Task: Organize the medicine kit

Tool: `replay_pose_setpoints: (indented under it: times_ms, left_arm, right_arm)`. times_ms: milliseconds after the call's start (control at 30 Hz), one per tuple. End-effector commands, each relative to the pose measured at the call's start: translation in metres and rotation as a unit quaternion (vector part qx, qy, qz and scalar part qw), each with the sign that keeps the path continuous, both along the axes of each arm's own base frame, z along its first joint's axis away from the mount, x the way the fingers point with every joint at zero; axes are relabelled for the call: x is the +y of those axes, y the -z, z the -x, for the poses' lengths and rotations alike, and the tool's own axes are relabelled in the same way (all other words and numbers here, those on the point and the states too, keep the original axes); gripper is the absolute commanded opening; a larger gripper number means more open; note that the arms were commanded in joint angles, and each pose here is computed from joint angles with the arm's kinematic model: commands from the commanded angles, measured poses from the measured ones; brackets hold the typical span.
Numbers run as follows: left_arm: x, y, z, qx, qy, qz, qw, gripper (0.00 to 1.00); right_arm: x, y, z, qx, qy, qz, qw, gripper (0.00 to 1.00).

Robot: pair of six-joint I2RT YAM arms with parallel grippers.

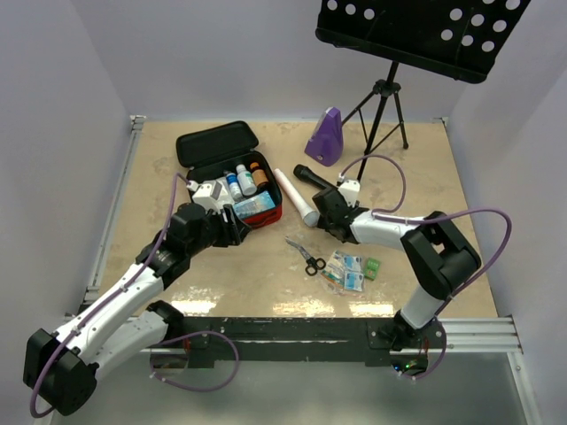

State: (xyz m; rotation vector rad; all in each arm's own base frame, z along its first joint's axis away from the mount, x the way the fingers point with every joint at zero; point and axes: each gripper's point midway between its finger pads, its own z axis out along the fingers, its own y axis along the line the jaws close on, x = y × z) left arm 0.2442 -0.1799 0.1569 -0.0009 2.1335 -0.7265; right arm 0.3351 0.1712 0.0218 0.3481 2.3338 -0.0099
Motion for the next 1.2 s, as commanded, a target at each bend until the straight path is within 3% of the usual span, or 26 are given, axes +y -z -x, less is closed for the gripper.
replay_pose_setpoints:
  times_ms: [0,233,500,867,1067,1167]
  left_arm:
    - [0.001,-0.008,-0.002,-0.009,-0.008,0.007,1.000,0.57]
    - [-0.002,-0.007,-0.002,-0.009,-0.003,0.014,1.000,0.57]
    - [0.000,-0.007,-0.001,-0.009,-0.004,0.011,1.000,0.57]
    - [-0.004,-0.003,-0.002,-0.001,-0.002,0.016,1.000,0.56]
    - [0.013,-0.020,-0.010,-0.021,-0.049,0.000,0.999,0.56]
    - [0.031,-0.033,-0.013,-0.033,-0.092,-0.018,0.995,0.56]
  right_arm:
    - [0.000,0.015,0.021,0.054,-0.019,-0.003,0.998,0.48]
    - [-0.003,0.020,0.039,0.077,-0.037,-0.009,0.996,0.22]
    - [0.004,-0.028,0.048,0.041,-0.041,-0.055,0.997,0.01]
    - [0.030,-0.109,0.076,-0.017,-0.084,-0.114,0.990,0.00]
    - [0.072,-0.211,0.076,-0.132,-0.172,-0.211,0.953,0.00]
    - [0.085,-0.238,0.068,-0.161,-0.199,-0.211,0.943,0.00]
